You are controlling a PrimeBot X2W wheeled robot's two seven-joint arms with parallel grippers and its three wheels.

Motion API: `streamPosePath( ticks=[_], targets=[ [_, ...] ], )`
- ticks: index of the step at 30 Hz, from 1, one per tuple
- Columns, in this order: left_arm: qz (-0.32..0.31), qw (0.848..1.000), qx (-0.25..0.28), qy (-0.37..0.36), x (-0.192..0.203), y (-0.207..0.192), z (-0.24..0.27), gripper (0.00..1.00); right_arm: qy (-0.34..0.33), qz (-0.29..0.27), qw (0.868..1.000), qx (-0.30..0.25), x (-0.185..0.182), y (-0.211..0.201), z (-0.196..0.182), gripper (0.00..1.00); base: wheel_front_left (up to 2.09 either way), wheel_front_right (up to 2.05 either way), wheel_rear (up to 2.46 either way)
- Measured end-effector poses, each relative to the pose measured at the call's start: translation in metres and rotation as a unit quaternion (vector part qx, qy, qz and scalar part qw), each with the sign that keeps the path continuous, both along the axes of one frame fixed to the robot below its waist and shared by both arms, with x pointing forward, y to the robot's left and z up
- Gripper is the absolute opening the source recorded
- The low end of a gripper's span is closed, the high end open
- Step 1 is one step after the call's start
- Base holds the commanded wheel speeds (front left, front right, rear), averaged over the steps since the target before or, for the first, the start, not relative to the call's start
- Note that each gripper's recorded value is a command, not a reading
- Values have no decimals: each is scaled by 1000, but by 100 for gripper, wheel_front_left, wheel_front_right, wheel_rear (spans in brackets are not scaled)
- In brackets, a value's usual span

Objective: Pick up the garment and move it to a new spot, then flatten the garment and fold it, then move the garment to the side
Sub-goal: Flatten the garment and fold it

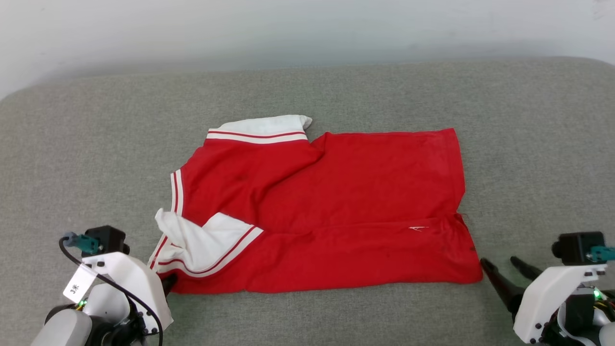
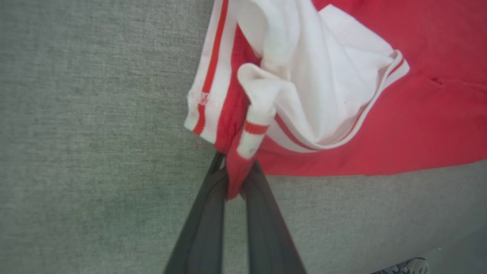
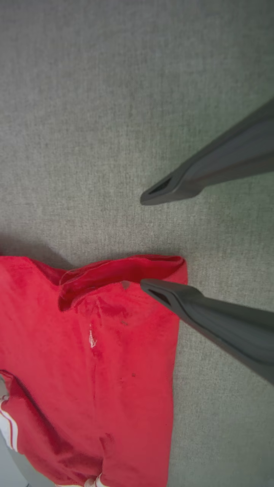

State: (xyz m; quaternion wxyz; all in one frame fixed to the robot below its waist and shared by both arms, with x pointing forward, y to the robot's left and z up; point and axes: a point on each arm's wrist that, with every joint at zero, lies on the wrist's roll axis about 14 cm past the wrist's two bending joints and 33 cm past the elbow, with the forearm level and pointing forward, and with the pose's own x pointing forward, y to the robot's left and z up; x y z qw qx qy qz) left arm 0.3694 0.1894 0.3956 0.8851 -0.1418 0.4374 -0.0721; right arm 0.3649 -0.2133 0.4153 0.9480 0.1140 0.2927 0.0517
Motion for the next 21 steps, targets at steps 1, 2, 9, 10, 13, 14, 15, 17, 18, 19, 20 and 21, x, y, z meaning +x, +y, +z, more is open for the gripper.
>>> streamPosePath(
  ticks=[1, 2, 9, 10, 13, 14, 15, 17, 18, 19, 20, 21],
  targets=[
    [-1, 1000, 2, -8, 1, 0, 4, 0, 22, 12, 1000, -2, -2, 3, -4, 100, 0, 0, 0],
    [-3, 1000, 5, -14, 2, 1, 7, 0, 39, 22, 999, 0, -3, 6, -8, 100, 0, 0, 0],
    [-14, 999, 15, -40, 10, -4, 17, 0, 101, 75, 992, 0, 9, 28, -21, 100, 0, 0, 0],
    [-15, 999, 16, -41, 11, -5, 17, 0, 110, 81, 991, 1, 9, 31, -26, 100, 0, 0, 0],
    [-15, 999, 17, -41, 13, -6, 15, 0, 138, 95, 986, 6, 8, 40, -38, 100, 0, 0, 0],
    [-14, 999, 16, -40, 12, -6, 14, 0, 147, 98, 984, 10, 7, 43, -42, 100, 0, 0, 0],
    [-13, 999, 14, -40, 12, -7, 13, 0, 160, 102, 982, 13, 4, 46, -47, 100, 0, 0, 0],
    [-12, 999, 11, -42, 12, -8, 13, 0, 168, 105, 980, 16, 3, 48, -51, 20, 0, 0, 0],
    [-11, 999, 11, -44, 12, -9, 14, 0, 170, 105, 980, 21, 3, 49, -51, 0, 0, 0, 0],
    [-10, 999, 10, -48, 12, -9, 15, 0, 171, 105, 979, 23, 2, 50, -52, 0, 0, 0, 0],
    [-9, 999, 10, -52, 12, -9, 16, 0, 171, 104, 979, 25, 1, 50, -52, 0, 0, 0, 0],
    [-9, 998, 9, -58, 11, -9, 18, 0, 168, 103, 980, 29, 1, 50, -50, 0, 0, 0, 0]
  ],
)
